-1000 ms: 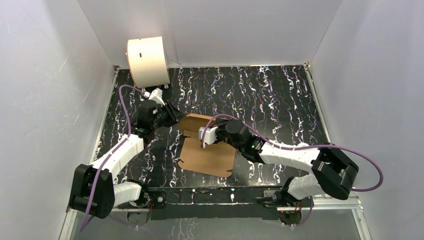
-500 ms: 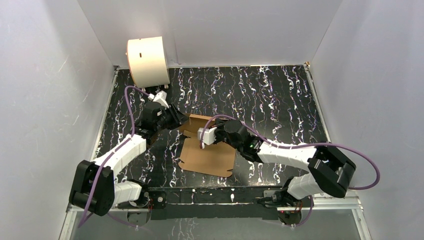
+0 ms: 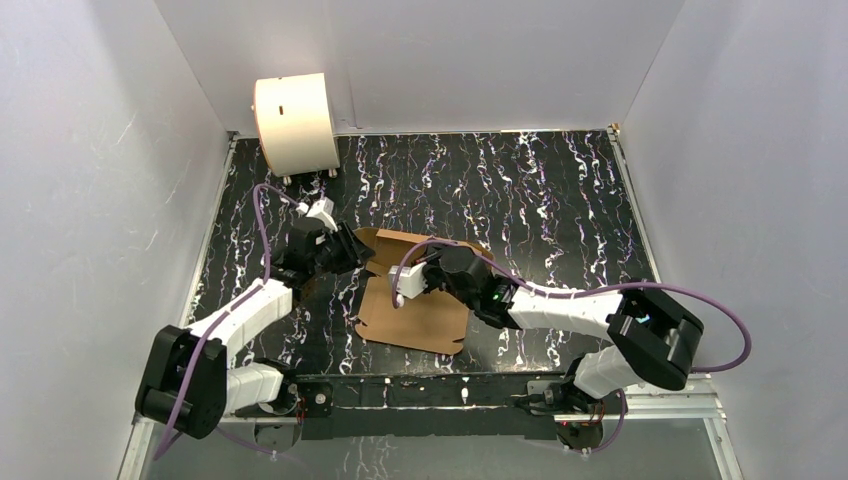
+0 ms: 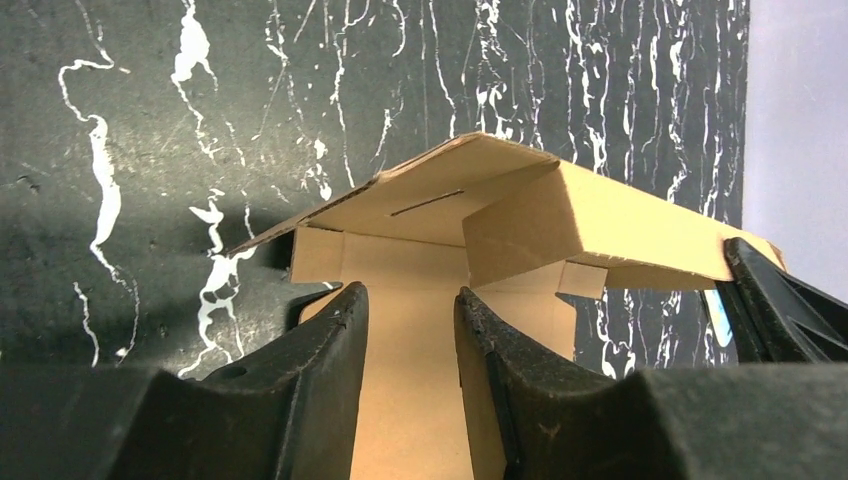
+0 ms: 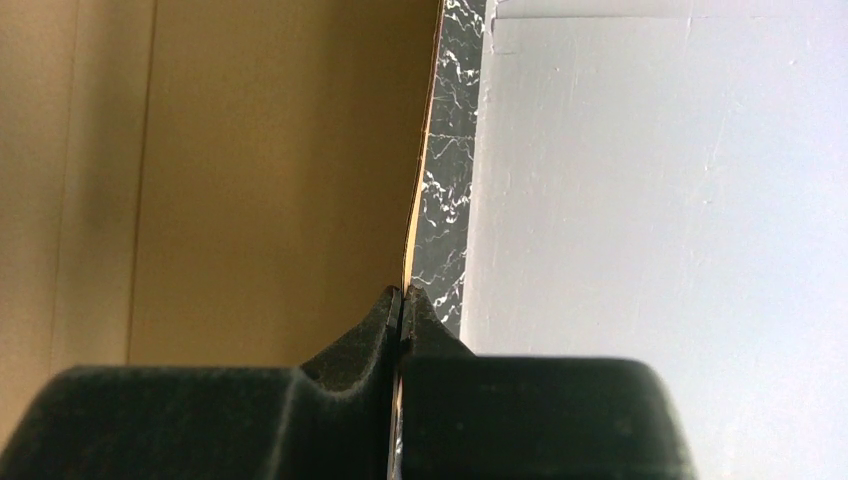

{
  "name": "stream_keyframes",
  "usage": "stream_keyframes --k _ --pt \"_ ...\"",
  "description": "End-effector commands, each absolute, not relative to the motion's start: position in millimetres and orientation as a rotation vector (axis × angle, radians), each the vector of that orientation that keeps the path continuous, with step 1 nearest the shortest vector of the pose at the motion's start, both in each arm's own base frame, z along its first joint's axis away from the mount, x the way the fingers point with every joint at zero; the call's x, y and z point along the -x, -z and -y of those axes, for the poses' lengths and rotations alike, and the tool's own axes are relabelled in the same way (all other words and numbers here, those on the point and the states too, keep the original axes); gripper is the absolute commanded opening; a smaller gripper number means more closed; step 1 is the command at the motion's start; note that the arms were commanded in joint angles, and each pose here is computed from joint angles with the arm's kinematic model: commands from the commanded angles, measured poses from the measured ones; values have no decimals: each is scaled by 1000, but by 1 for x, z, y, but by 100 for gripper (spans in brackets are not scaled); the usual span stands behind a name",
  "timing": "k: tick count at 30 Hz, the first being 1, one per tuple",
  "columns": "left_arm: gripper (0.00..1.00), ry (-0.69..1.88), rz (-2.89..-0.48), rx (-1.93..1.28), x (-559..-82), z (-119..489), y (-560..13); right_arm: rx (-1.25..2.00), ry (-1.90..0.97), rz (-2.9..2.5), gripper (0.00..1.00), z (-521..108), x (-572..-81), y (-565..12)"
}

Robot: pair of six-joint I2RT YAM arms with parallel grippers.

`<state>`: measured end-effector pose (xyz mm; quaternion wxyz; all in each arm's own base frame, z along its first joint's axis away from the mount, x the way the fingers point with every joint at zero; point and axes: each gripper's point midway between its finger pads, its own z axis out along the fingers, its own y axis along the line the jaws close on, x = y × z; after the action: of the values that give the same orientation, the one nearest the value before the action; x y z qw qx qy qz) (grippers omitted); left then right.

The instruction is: Fold the paper box

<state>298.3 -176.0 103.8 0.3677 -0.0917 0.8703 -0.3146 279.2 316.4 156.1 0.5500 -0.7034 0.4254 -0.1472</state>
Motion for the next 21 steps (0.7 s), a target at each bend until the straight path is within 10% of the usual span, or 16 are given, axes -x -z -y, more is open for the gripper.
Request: stream_keyframes --k 1,21 --pt "37 750 -2219 237 -294 167 -105 1692 380 -966 0 -325 -277 -158" --pt "43 736 -2285 294 -296 168 -60 1675 392 -944 0 -325 -273 -170"
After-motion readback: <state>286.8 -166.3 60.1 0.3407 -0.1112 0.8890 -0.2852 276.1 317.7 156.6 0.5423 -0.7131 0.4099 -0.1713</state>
